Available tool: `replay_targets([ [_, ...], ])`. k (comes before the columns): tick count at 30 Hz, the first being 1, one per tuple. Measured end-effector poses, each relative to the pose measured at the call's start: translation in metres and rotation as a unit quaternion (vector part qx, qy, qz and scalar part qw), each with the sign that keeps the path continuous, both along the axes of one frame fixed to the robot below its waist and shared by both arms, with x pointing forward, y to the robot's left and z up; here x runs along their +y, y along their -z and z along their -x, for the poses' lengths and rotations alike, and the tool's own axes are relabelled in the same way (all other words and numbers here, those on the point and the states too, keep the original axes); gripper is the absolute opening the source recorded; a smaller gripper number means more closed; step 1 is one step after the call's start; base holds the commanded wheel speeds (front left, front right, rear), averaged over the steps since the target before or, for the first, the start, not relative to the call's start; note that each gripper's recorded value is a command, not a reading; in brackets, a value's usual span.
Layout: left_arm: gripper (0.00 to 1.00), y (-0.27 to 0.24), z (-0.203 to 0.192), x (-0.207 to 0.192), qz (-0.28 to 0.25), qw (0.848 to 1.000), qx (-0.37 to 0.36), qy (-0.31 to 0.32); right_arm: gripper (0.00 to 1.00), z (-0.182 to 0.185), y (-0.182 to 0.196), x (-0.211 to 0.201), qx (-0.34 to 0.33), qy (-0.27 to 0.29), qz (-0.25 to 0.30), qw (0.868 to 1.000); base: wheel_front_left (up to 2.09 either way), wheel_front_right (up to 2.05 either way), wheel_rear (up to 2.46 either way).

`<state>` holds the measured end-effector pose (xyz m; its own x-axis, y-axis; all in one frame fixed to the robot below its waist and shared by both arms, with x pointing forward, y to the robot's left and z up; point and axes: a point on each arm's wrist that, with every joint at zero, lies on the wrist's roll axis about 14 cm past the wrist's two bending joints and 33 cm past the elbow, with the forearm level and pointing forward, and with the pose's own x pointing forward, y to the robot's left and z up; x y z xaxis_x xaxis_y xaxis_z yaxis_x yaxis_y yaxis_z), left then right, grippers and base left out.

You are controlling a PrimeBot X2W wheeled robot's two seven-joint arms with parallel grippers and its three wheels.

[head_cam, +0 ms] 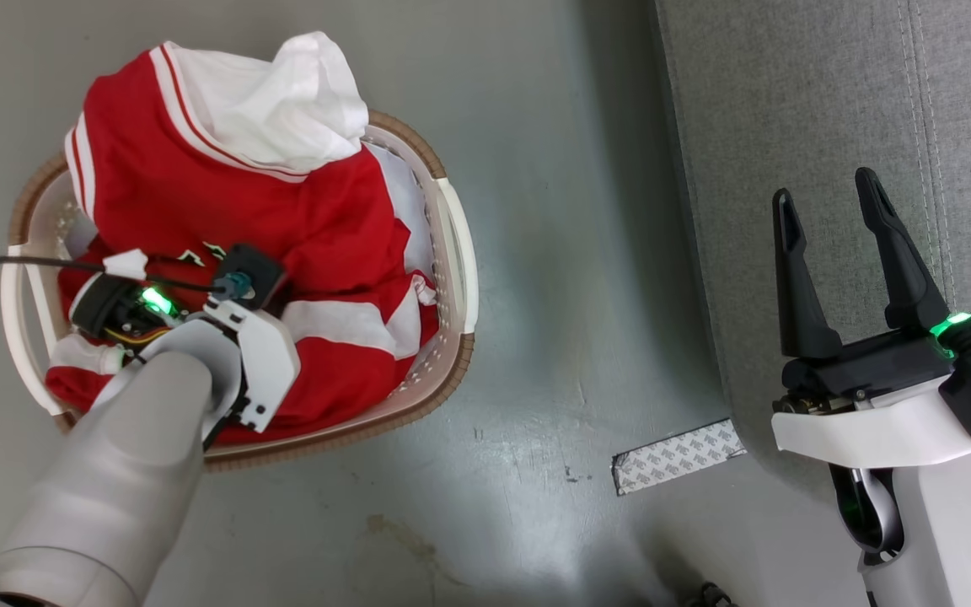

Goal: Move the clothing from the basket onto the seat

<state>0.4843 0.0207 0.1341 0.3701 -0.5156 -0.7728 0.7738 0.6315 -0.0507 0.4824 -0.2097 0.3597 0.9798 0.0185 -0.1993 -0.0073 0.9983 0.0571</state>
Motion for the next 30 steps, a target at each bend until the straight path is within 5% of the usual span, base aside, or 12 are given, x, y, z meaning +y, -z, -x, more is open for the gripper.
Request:
replay_targets([
  [13, 0.00, -0.092, -0.021, -0.007, 0.109, 0.986, -0.074, -0.102, 1.00, 0.009, -0.043, 0.005, -0.039, 0.002, -0.008, 0.999, 0.00, 0.00, 0.00],
  [21, 0.00, -0.196, -0.023, 0.005, 0.184, 0.956, -0.173, -0.151, 1.00, 0.029, -0.084, 0.022, -0.075, -0.017, -0.015, 0.997, 0.00, 0.00, 0.00],
  [30, 0.00, -0.328, 0.007, 0.027, 0.259, 0.901, -0.299, -0.175, 1.00, 0.057, -0.140, 0.062, -0.137, -0.070, -0.026, 0.988, 0.00, 0.00, 0.00],
])
